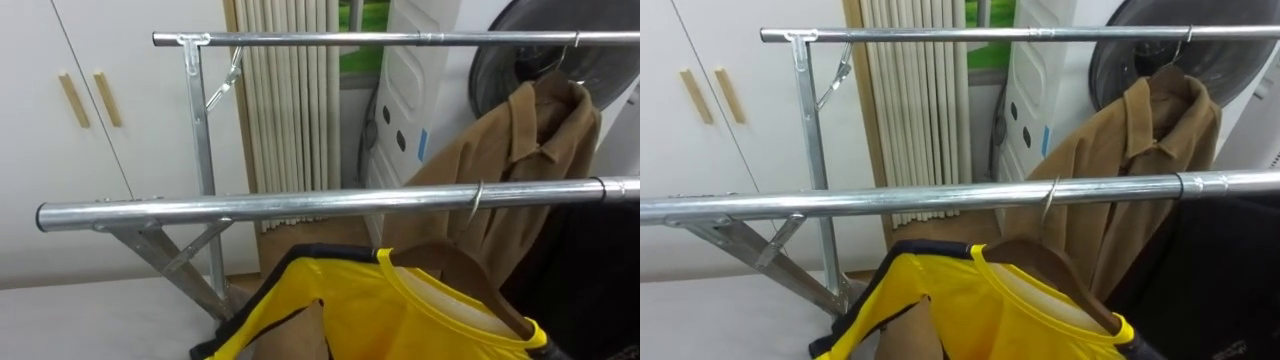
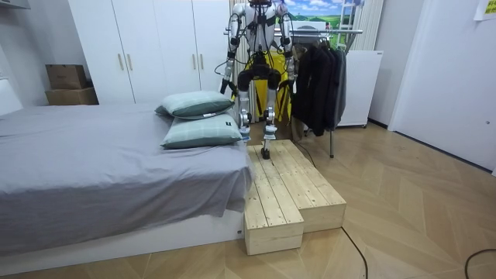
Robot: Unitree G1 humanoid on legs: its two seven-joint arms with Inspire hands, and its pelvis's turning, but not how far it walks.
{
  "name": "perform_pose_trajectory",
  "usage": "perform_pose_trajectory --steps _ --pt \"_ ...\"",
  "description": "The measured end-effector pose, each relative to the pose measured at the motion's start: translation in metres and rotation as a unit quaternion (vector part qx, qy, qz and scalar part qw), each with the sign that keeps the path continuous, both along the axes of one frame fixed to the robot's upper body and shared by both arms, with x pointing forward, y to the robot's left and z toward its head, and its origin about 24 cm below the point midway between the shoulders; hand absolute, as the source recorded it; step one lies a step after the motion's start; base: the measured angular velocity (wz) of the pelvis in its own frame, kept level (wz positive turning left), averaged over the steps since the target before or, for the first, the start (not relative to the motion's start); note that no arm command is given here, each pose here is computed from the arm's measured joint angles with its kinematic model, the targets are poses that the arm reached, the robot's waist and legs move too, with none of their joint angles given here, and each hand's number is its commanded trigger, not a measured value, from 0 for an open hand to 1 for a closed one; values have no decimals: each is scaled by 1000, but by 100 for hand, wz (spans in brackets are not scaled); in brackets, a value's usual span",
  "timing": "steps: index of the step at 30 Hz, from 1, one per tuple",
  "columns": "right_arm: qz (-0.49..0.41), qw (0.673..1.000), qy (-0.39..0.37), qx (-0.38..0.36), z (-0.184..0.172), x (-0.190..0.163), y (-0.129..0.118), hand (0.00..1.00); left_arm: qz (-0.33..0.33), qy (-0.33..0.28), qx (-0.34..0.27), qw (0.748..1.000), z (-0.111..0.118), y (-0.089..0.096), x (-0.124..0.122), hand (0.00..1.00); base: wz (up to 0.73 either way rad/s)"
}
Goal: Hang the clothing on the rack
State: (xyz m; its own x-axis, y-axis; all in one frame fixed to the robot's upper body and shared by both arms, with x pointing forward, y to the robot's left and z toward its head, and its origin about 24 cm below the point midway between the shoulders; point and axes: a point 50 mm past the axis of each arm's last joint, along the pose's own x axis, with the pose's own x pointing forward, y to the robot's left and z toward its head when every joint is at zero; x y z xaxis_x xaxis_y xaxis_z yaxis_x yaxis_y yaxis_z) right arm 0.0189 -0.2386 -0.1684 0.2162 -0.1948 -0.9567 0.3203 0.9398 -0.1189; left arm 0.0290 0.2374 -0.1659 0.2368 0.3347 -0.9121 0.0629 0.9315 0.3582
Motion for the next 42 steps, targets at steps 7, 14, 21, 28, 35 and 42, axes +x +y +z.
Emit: perform_pose_trajectory --steps 7,14,21,28,35,42 --pt "-12 1000 2 9 0 -2 0 0 12 4 -16 1000 -1 0 0 0 0" --pt "-30 999 9 19 -1 -8 2 0 31 11 -30 999 -1 3 -4 0 5" --pt "-25 999 12 18 -1 -6 2 0 38 20 -32 999 -1 5 -8 0 2" --pt "25 1000 0 10 0 12 0 0 74 3 -36 997 -1 5 -7 0 5" --pt "146 989 -7 -21 5 42 -4 0 73 -42 -46 995 2 3 19 0 73" --pt "192 979 30 -54 8 48 -20 0 15 -36 -45 998 6 12 34 0 175"
